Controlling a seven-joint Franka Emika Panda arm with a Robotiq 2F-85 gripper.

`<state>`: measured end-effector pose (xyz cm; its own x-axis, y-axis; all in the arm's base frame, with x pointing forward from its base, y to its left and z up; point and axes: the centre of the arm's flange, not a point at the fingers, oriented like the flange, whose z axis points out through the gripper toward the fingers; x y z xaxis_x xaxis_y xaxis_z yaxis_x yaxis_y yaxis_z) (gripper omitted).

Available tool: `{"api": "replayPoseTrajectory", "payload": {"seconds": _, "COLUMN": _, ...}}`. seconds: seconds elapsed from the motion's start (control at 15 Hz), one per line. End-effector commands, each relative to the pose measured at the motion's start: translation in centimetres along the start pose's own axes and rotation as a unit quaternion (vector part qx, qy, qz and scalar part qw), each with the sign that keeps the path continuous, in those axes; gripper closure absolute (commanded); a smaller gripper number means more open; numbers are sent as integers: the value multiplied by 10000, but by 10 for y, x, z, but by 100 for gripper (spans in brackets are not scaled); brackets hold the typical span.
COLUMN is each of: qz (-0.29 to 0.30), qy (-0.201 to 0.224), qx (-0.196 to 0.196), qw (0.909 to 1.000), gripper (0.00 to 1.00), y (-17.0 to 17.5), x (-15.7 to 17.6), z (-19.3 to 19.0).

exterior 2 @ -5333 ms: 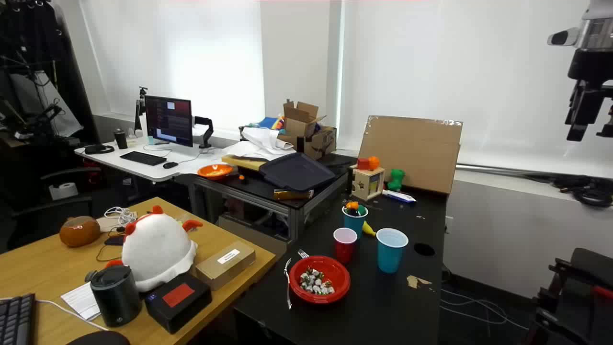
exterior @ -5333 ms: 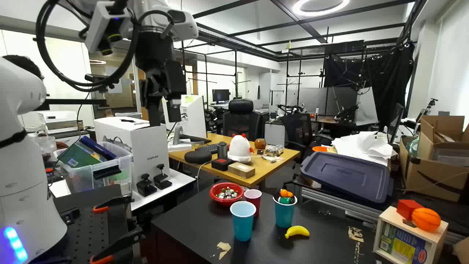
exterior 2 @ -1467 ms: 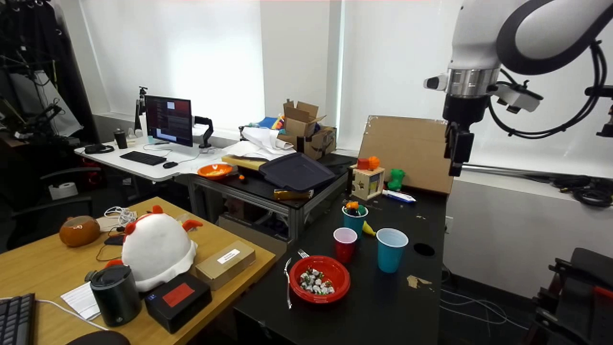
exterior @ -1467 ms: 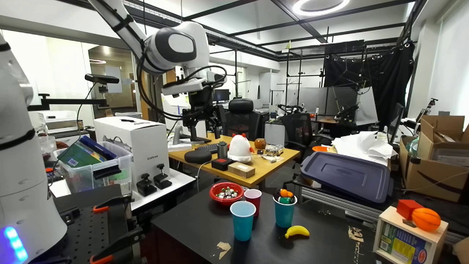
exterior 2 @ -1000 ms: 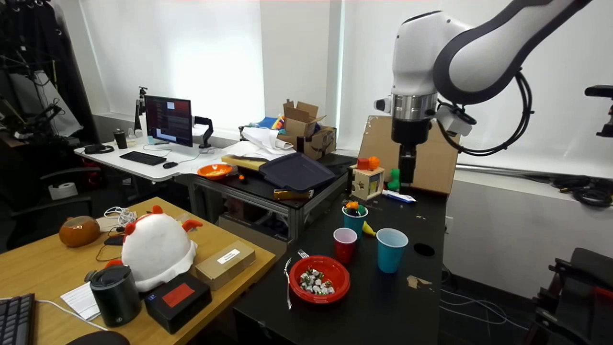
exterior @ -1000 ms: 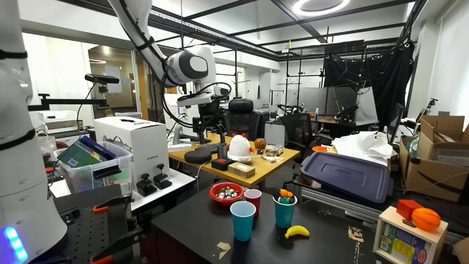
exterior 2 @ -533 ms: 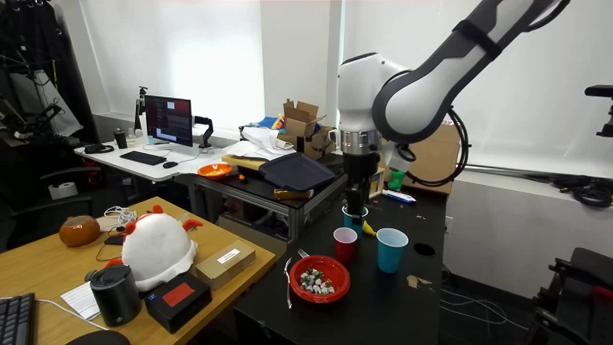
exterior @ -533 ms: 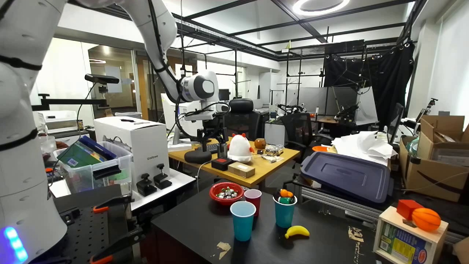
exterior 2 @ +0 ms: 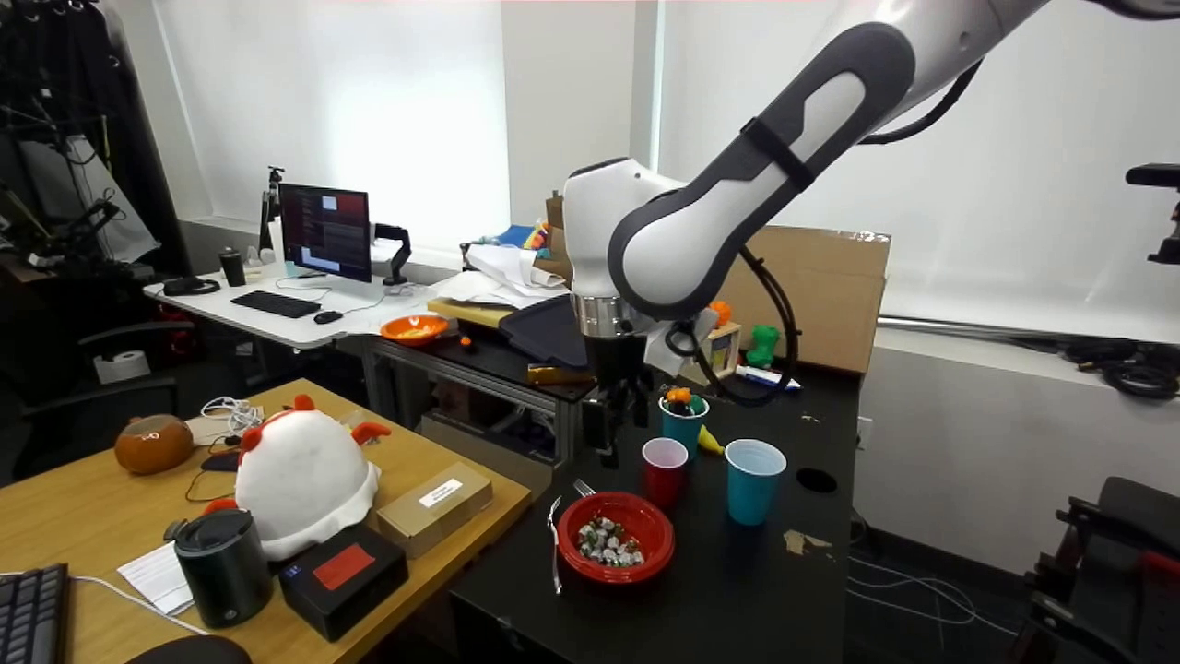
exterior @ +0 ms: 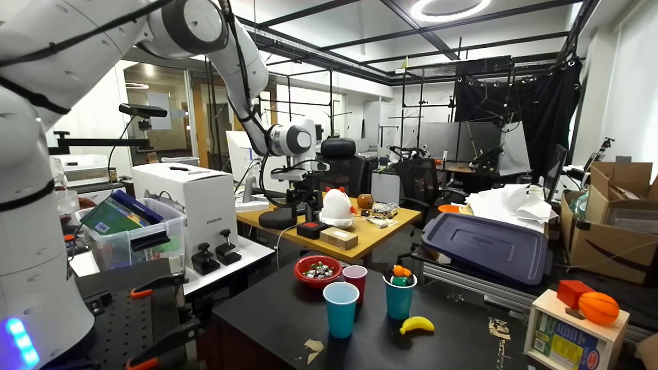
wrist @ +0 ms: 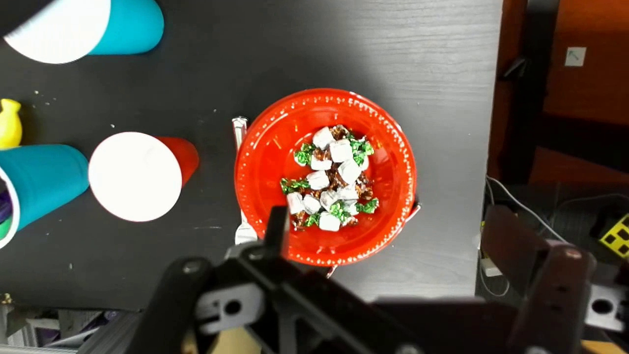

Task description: Pick up some candy from the red bowl and place it inside the blue cup on the left

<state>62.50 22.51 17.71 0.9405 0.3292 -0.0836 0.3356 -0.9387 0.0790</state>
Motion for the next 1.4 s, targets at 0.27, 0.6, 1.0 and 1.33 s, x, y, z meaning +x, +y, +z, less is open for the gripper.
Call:
{"api": "replayPoseTrajectory", "payload": {"seconds": 0.27, "qz": 1262, "qy": -436, "qx": 29, "qw": 9910, "gripper": 0, "y": 21, "x": 72, "z": 58}}
{"api": "replayPoseTrajectory", "payload": {"seconds": 0.6, "qz": 1960, "qy": -873, "qx": 366, "qw": 9760, "gripper": 0, "y": 26, "x": 84, "z": 119}}
{"api": "replayPoseTrajectory", "payload": {"seconds": 1.0, "qz": 2495, "qy": -1161, "qx": 1040, "qw": 9557, "gripper": 0, "y": 23, "x": 86, "z": 177}}
{"api": "replayPoseTrajectory", "payload": {"seconds": 1.33, "qz": 2762, "qy": -1095, "qx": 1566, "qw": 9419, "gripper": 0, "y": 36, "x": 86, "z": 197}}
